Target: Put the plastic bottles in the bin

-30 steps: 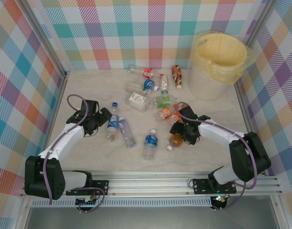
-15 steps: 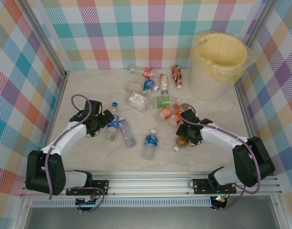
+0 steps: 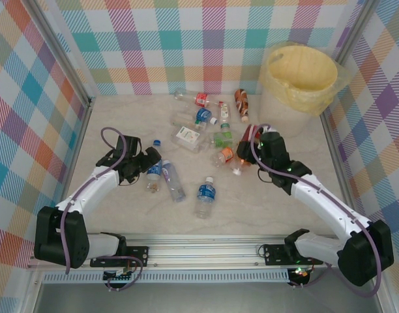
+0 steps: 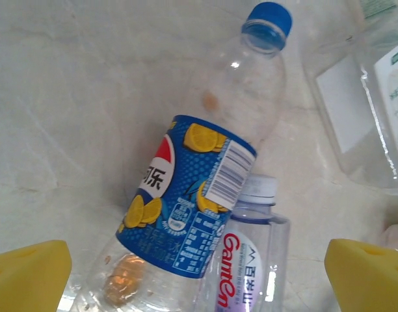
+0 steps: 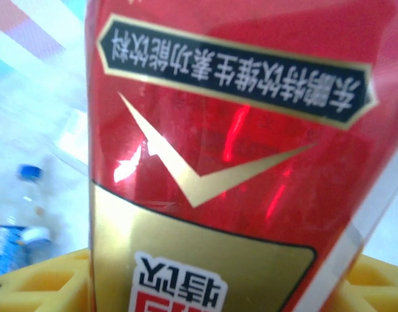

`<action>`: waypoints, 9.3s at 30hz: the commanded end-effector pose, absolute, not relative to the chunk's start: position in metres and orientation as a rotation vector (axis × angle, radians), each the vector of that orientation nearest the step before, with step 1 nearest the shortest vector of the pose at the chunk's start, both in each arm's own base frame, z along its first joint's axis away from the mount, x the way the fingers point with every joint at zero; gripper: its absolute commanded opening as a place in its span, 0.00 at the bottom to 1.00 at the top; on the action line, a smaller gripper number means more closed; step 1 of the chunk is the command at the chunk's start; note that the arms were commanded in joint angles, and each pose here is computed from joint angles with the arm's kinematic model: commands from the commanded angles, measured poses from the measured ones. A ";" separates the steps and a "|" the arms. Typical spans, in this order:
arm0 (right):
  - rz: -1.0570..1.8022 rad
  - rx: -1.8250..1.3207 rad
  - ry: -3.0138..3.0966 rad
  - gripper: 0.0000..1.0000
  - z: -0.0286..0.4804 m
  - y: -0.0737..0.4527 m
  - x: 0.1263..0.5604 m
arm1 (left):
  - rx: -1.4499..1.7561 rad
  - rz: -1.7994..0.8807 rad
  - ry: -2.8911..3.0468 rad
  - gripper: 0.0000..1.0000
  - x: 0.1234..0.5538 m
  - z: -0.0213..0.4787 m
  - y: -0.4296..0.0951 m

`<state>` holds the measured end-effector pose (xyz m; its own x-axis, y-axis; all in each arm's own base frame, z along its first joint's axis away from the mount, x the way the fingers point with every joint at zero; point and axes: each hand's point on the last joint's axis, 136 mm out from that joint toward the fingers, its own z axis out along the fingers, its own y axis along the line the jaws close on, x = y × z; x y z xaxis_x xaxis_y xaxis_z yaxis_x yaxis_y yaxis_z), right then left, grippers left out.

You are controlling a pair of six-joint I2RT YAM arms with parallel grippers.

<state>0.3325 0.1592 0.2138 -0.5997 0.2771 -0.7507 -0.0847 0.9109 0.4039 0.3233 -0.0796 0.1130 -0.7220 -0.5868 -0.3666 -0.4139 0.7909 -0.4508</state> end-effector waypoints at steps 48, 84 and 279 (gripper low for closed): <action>0.377 -0.082 1.978 0.79 0.353 0.042 0.603 | -0.551 -0.390 2.668 1.00 0.304 0.094 -0.089; 0.792 -0.036 1.714 1.00 0.430 0.085 0.408 | -0.239 -0.050 2.850 0.71 0.297 0.052 -0.090; 0.170 0.187 2.024 1.00 0.389 -0.002 0.559 | -0.493 -0.239 2.533 1.00 0.291 0.100 -0.145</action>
